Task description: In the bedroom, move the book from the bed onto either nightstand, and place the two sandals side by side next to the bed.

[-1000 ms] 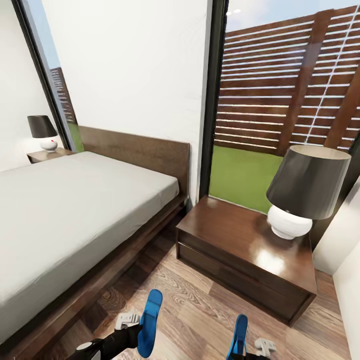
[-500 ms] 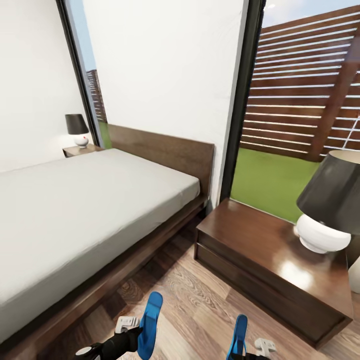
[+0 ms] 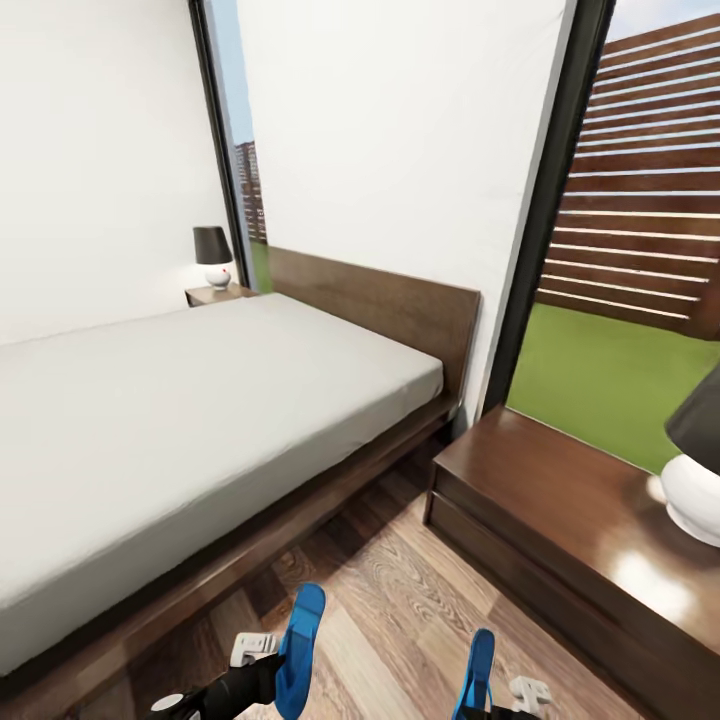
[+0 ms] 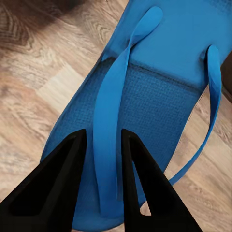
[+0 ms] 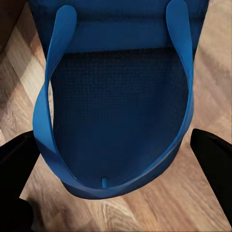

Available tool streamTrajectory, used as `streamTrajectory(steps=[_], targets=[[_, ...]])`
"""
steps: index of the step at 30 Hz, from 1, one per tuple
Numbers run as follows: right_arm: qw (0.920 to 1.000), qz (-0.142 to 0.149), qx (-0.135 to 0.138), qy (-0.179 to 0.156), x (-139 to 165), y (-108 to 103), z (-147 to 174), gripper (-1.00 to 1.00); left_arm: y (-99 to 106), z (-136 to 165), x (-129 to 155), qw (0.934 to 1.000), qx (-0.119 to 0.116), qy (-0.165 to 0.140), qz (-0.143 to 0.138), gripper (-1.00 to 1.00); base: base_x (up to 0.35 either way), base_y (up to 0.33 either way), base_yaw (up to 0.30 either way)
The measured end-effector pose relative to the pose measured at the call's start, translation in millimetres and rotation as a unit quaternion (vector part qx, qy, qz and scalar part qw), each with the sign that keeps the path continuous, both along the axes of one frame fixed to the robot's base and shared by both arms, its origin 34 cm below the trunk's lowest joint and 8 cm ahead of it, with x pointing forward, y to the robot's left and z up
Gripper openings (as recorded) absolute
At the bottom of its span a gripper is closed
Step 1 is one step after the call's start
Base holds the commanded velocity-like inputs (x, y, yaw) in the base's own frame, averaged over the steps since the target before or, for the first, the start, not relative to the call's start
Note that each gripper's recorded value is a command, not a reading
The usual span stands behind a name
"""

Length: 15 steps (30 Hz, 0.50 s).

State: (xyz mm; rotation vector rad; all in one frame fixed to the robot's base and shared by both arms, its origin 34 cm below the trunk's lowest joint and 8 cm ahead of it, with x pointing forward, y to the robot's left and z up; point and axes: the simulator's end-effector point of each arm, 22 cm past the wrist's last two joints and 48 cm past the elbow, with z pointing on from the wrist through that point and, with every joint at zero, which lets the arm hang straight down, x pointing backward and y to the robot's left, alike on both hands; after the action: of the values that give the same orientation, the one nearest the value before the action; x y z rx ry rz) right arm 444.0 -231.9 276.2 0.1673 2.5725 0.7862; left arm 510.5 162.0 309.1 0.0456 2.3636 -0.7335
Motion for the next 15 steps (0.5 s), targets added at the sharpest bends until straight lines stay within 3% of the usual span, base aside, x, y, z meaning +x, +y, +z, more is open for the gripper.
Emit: streamTrajectory(steps=[9,15], targets=[[1.0000,0.000,0.000,0.000,0.0,0.0,0.0,-1.00,-0.4,-0.1,-0.1,1.0000,0.000,0.000,-0.001,-1.00,0.000,-0.016,0.287],[1.0000,0.000,0.000,0.000,-0.1,-0.2,0.0,-1.00,-0.8,0.0,-0.3,1.0000,0.000,0.000,-0.001,-1.00,0.000,-0.081,0.069]])
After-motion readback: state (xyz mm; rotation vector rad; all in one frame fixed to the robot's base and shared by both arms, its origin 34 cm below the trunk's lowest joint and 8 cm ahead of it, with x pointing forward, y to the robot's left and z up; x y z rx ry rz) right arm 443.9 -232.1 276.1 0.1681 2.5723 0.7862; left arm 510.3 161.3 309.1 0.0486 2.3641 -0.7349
